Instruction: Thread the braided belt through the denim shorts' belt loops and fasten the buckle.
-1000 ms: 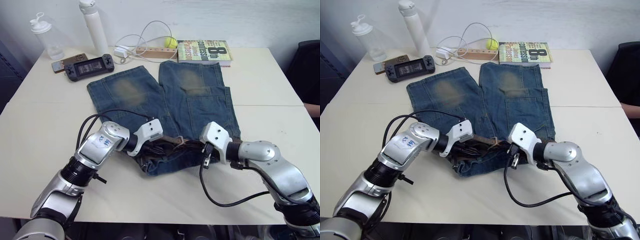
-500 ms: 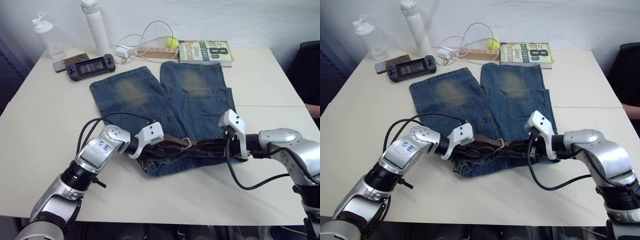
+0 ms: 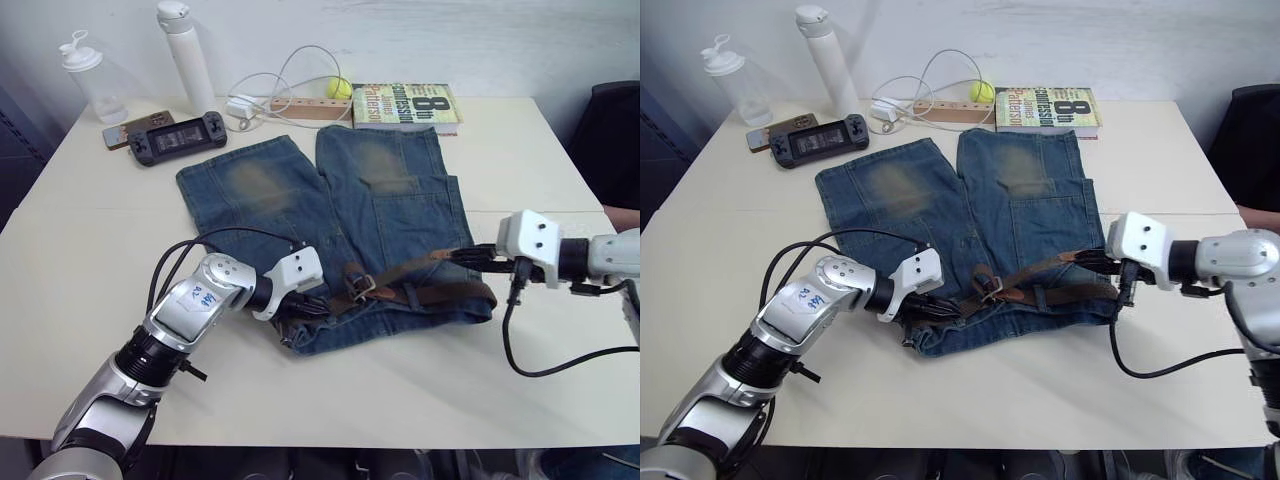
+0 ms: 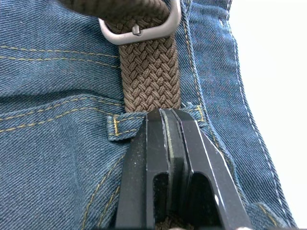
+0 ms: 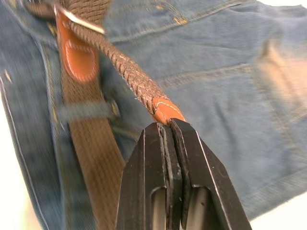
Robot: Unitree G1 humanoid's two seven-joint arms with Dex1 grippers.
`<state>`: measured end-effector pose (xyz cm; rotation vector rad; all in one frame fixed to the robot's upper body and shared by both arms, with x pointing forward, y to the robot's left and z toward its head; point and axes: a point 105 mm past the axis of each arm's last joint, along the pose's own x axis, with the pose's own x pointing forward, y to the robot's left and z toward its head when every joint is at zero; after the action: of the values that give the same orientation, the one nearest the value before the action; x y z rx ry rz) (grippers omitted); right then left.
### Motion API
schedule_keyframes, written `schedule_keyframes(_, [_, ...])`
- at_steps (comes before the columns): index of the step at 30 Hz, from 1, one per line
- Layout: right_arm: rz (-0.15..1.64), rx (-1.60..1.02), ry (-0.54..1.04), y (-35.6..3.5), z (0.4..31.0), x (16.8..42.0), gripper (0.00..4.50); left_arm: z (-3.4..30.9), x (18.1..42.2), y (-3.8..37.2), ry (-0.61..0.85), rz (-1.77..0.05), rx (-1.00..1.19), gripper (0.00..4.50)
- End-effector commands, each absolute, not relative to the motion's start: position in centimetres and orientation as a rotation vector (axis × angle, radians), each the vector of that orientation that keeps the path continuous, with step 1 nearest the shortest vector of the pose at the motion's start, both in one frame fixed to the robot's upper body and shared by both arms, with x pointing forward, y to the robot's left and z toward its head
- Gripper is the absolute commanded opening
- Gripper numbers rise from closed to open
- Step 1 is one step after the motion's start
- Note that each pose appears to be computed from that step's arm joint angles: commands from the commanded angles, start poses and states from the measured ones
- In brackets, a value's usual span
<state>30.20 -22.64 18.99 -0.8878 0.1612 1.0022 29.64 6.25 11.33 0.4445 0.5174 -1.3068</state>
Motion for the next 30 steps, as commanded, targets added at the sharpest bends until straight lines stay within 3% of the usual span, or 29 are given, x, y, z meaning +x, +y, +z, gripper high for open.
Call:
schedule_keyframes(1, [0.895, -0.995, 0.194, -26.1, 19.1, 29.8, 0.03, 9.1, 29.4, 7.4, 0.624, -1.278, 0.462, 0.0])
schedule_keyframes(6, [0.798, -1.065, 0.229, -29.0, 17.7, 29.2, 0.03, 9.0, 29.3, 7.6, 0.636, -1.288, 0.469, 0.0])
schedule_keyframes(14, [0.783, -1.134, 0.162, -27.9, 16.0, 29.2, 0.03, 9.5, 29.1, 7.7, 0.61, -1.329, 0.496, 0.0])
schedule_keyframes(21, [0.755, -1.084, 0.112, -27.4, 17.3, 29.3, 0.03, 12.2, 29.1, 7.6, 0.509, -1.374, 0.456, 0.0])
schedule_keyframes(24, [0.745, -1.013, 0.121, -27.8, 18.7, 29.0, 0.94, 14.4, 28.9, 7.8, 0.466, -1.398, 0.375, 0.95])
schedule_keyframes(27, [0.731, -0.945, 0.127, -28.1, 20.2, 28.8, 2.33, 17.2, 28.7, 7.9, 0.378, -1.429, 0.335, 2.27])
schedule_keyframes(28, [0.722, -0.873, 0.122, -28.1, 20.8, 28.7, 3.06, 18.4, 28.3, 8.3, 0.353, -1.444, 0.302, 2.89])
schedule_keyframes(29, [0.719, -0.82, 0.119, -28.1, 21.2, 28.6, 3.32, 19.1, 28.1, 8.6, 0.34, -1.455, 0.28, 3.13])
schedule_keyframes(30, [0.715, -0.753, 0.123, -28.2, 21.3, 28.4, 3.86, 19.9, 27.6, 9.6, 0.326, -1.458, 0.262, 3.6])
